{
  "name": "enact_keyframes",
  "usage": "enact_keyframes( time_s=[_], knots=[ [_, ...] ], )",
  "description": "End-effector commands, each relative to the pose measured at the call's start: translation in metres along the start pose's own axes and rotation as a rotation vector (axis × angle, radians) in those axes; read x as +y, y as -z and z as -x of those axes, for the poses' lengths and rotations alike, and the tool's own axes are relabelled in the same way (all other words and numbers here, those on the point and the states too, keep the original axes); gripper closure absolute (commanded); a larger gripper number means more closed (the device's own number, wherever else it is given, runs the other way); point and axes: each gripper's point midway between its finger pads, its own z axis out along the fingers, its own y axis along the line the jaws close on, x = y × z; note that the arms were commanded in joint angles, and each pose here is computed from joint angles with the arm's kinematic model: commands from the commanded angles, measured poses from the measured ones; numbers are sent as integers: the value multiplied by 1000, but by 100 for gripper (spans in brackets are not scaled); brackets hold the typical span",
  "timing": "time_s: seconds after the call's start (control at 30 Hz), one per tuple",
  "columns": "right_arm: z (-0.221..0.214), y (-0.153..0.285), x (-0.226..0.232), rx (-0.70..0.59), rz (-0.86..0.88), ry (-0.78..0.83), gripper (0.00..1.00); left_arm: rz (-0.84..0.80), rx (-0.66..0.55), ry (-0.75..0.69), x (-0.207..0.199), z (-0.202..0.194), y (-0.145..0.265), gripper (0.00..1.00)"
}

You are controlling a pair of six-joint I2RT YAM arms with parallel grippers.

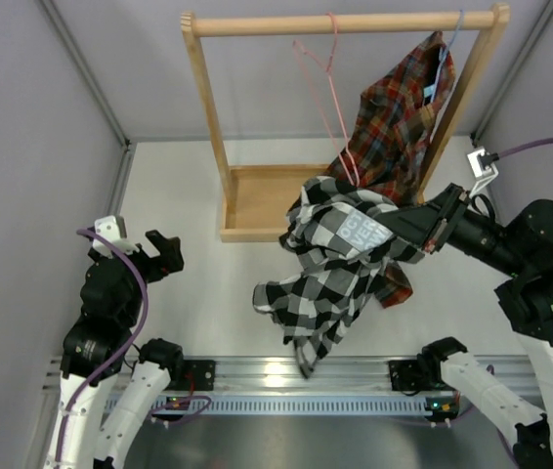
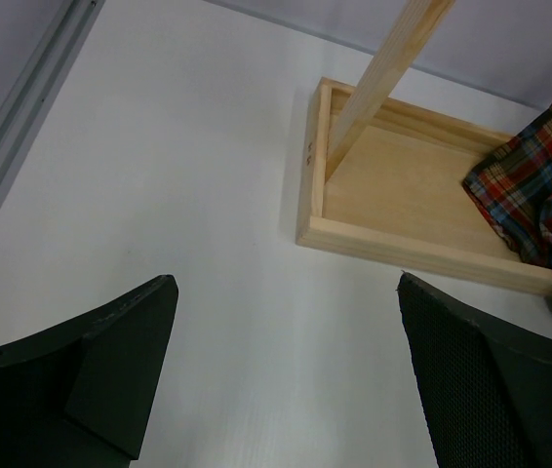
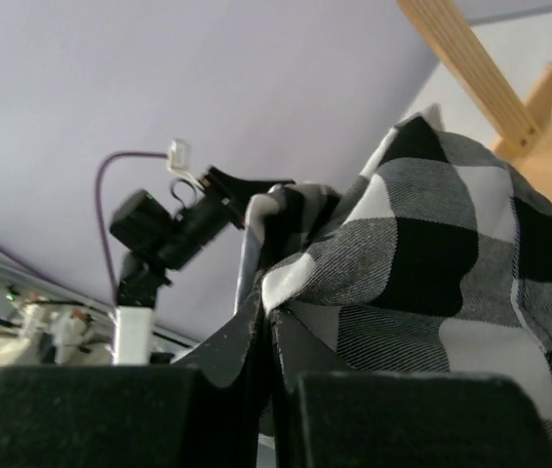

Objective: Place the shirt on the hanger

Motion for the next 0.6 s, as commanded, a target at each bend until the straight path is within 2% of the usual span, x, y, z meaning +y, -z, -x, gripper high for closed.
enact_keyframes(
  time_s=[0.0, 0.13, 0.2, 0.33, 0.37, 0.47, 0.5, 0.53, 0.57],
  knots=[
    [31, -17, 25, -93, 133, -76, 100, -3, -46, 13, -4, 13, -3, 2],
    [43, -36, -6, -193, 43, -127, 100, -4, -37, 12, -4, 12, -5, 2],
    [35, -53, -29, -185, 2, -154, 100, -1, -28, 10, -5, 11, -7, 2],
    [-9, -101, -62, -5, -26, -142, 100, -7, -9, 3, -7, 7, -10, 2],
    [-26, -118, -84, 52, -63, -137, 100, -9, -5, 1, -7, 6, -11, 2],
    [-68, -139, -115, 148, -111, -163, 100, -10, -1, -2, -7, 5, -11, 2],
    [-67, -145, -124, 110, -150, -147, 100, -12, 0, 0, -7, 5, -11, 2],
    [-83, -152, -128, 134, -184, -132, 100, -15, 1, -2, -8, 5, -12, 2],
    [-83, -155, -142, 98, -268, -61, 100, -18, 5, -2, -9, 4, -12, 2]
  ],
)
